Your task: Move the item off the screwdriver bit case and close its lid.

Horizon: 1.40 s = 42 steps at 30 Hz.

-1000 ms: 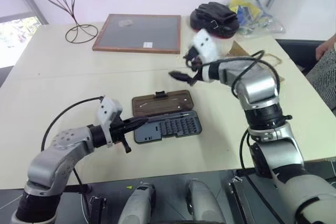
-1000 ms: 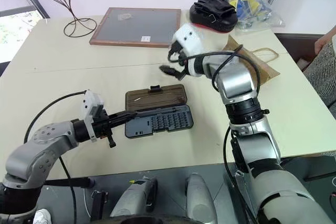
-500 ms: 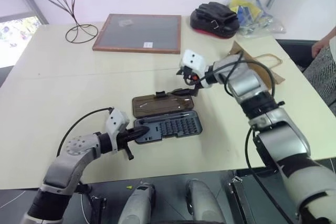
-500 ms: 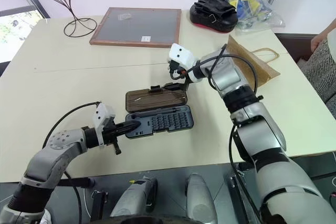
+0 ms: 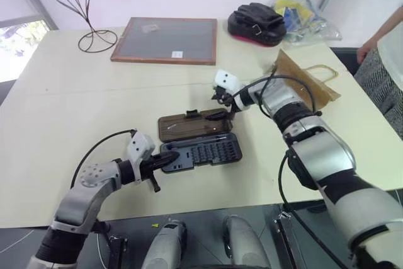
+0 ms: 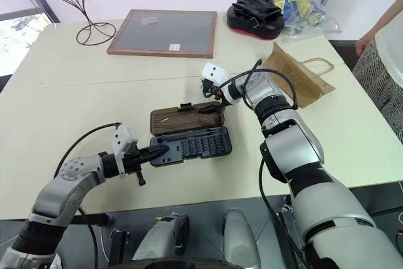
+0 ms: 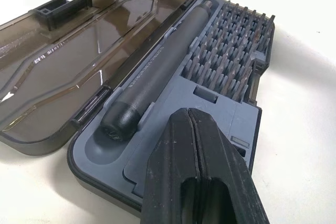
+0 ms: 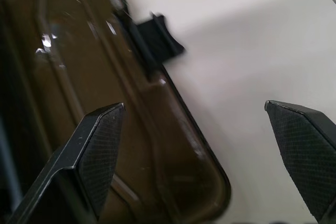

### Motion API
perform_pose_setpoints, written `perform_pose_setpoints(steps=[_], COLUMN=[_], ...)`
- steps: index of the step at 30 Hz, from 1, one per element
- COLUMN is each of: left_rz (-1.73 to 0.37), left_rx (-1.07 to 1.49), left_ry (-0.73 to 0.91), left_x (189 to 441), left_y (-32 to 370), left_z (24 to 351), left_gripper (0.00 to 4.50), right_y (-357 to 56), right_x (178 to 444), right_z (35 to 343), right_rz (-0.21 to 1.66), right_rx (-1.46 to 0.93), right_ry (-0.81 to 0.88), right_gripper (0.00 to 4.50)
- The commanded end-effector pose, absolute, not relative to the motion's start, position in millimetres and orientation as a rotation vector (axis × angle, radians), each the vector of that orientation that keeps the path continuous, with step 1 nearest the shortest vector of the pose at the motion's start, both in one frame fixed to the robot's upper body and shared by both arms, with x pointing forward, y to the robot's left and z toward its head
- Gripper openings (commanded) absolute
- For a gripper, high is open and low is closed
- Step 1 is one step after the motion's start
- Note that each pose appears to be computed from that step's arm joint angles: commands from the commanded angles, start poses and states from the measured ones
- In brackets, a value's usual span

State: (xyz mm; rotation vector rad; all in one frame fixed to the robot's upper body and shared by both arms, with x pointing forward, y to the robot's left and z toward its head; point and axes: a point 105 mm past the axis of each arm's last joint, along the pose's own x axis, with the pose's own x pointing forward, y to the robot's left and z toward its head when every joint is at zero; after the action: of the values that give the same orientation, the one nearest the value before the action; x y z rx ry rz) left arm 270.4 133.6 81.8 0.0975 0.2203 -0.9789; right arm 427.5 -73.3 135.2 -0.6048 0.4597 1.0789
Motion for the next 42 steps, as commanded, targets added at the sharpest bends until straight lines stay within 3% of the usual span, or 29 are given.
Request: perform_pose_setpoints(steps=[1, 8, 9, 11, 18, 19, 42], left_rz=[-0.925, -0.918, -0.917, -0.916, -0.906, -0.904, -0.860], left_rx=[0.105, 0.108, 0.109, 0.110, 0.118, 0.119, 0.108], left_ry=[0.301, 0.298, 0.297, 0.296, 0.283, 0.281, 0.256], left_x=[268, 266, 266, 266, 267, 267, 268], left_y=[147, 149, 149, 149, 147, 146, 140], left_z=[62, 61, 61, 62, 69, 70, 81], left_gripper=[0.00, 0.00, 0.00, 0.00, 0.00, 0.00, 0.00], right_y=[-69, -69, -69, -68, -64, -63, -57], right_x=[433, 433, 433, 431, 426, 426, 422], right_z=[147, 140, 138, 136, 124, 123, 109], right_rz=[1.060, 1.038, 1.045, 1.054, 1.084, 1.088, 1.122], right_rx=[-0.613, -0.597, -0.600, -0.604, -0.624, -0.627, -0.796], right_ry=[0.403, 0.421, 0.426, 0.433, 0.464, 0.466, 0.493], right_gripper=[4.46, 4.46, 4.23, 3.69, 0.32, 0.05, 0.05])
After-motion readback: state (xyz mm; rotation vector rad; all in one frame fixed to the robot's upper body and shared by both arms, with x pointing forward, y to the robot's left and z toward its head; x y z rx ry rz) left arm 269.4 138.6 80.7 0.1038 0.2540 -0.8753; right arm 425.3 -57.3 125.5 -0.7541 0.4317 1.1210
